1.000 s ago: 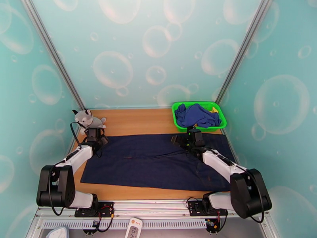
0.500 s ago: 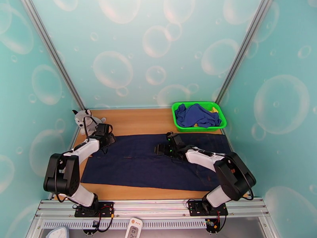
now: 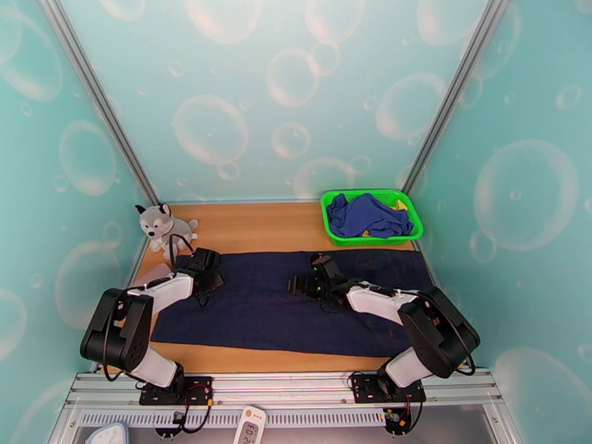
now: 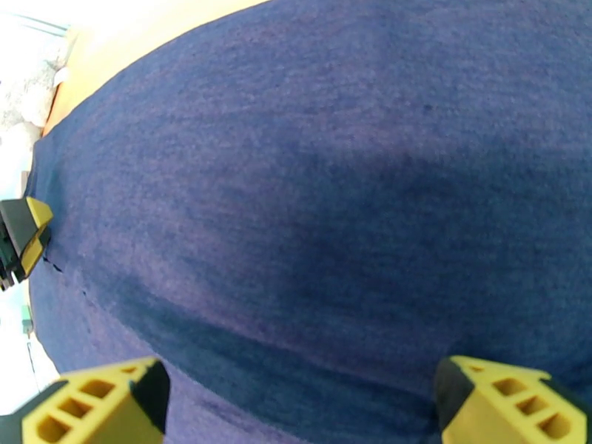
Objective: Fold and stack the trousers
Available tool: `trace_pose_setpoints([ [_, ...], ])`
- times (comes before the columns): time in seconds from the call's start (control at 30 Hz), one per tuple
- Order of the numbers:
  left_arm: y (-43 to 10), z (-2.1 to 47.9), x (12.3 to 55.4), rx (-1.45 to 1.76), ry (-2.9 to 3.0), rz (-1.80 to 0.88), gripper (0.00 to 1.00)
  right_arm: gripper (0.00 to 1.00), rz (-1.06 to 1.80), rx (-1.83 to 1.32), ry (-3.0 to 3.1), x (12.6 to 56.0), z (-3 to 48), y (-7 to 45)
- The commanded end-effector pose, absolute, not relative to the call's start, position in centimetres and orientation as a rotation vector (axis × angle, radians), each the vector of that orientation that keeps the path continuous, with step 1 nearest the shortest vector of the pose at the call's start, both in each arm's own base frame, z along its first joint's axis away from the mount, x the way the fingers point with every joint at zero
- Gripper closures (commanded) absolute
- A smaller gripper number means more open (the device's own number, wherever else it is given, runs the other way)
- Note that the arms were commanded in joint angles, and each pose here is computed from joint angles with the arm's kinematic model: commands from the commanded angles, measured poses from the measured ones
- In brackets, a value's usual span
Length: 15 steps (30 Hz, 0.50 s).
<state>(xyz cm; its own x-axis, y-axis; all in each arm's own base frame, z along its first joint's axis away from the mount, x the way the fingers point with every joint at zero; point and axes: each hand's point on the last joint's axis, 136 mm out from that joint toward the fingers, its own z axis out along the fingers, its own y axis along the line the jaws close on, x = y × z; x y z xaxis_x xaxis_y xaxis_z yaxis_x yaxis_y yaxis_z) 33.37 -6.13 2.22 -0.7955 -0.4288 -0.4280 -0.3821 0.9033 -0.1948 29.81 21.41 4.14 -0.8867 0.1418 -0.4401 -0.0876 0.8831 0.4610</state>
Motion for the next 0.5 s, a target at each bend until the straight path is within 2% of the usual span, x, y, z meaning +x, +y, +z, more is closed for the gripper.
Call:
trace_pose_setpoints([
  [0.0, -6.2, 0.8, 30.7, -0.602, 2.682, -0.122, 0.39, 0.01, 0.578, 0.11, 2.726, 26.6, 1.6, 19.8],
  [0.17, -5.9, 4.8, 33.2, -0.544, 2.58, -0.104, 0.39, 0.01, 0.553, 0.119, 2.691, 27.1, 3.1, 19.5],
  [0.3, -4.7, 8.3, 36.3, -0.521, 2.497, 0.016, 0.39, 0.01, 0.583, 0.1, 2.613, 28.3, 5.3, 20.0],
  [0.47, -5.1, 8.7, 37.1, -0.531, 2.49, -0.002, 0.39, 0.01, 0.627, 0.081, 2.495, 29.2, 8.4, 20.3],
])
